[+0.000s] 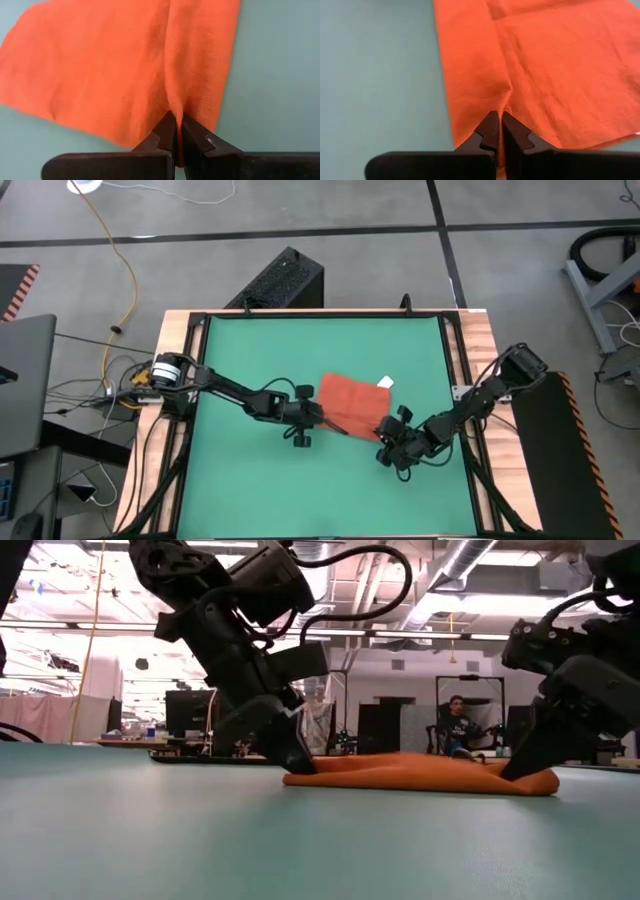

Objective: Roll towel
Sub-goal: Fold the orange towel, then roll the orange towel

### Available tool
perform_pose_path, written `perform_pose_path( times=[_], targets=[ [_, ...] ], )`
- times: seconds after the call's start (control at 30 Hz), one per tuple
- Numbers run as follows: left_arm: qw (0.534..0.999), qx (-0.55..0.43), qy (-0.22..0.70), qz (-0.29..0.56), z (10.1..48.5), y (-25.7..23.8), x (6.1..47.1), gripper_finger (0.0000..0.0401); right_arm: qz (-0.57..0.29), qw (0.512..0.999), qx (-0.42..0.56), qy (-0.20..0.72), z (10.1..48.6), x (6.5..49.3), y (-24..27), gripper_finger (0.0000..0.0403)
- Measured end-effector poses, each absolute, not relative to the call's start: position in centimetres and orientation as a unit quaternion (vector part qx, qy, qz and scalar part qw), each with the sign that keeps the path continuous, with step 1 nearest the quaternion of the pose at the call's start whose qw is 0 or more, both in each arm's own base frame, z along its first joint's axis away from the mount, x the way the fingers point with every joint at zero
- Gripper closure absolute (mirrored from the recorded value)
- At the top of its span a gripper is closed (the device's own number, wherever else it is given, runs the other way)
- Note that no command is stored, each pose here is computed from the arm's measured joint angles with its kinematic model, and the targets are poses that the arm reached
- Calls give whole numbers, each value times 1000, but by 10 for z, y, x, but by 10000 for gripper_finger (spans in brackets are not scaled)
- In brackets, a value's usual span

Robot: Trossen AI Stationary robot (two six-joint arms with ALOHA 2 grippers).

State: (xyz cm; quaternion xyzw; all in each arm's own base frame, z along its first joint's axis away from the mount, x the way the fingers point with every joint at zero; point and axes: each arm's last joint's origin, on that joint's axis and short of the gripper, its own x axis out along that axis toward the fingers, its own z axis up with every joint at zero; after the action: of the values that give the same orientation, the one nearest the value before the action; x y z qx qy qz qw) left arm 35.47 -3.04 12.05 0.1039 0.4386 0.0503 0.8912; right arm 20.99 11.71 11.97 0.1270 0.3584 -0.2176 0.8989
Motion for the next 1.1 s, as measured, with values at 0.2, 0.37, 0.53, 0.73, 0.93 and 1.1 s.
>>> perform_pose_path(
  times=[0.2,0.37,0.53,0.73,0.93,1.1],
  targets=[
    [893,108,432,63,130,-29,353,397,-221,897,127,361,119,210,116,374],
    [889,111,439,62,131,-29,351,360,-224,895,126,364,119,209,116,374],
    [890,113,438,62,131,-29,351,297,-224,895,125,365,119,208,116,374],
    [882,133,442,100,141,-28,345,245,-224,895,125,366,119,208,116,374],
    [894,163,395,134,175,-33,338,240,-224,894,124,367,119,208,116,374],
    [931,129,338,36,178,-46,348,285,-224,894,124,367,119,208,116,374]
  ],
)
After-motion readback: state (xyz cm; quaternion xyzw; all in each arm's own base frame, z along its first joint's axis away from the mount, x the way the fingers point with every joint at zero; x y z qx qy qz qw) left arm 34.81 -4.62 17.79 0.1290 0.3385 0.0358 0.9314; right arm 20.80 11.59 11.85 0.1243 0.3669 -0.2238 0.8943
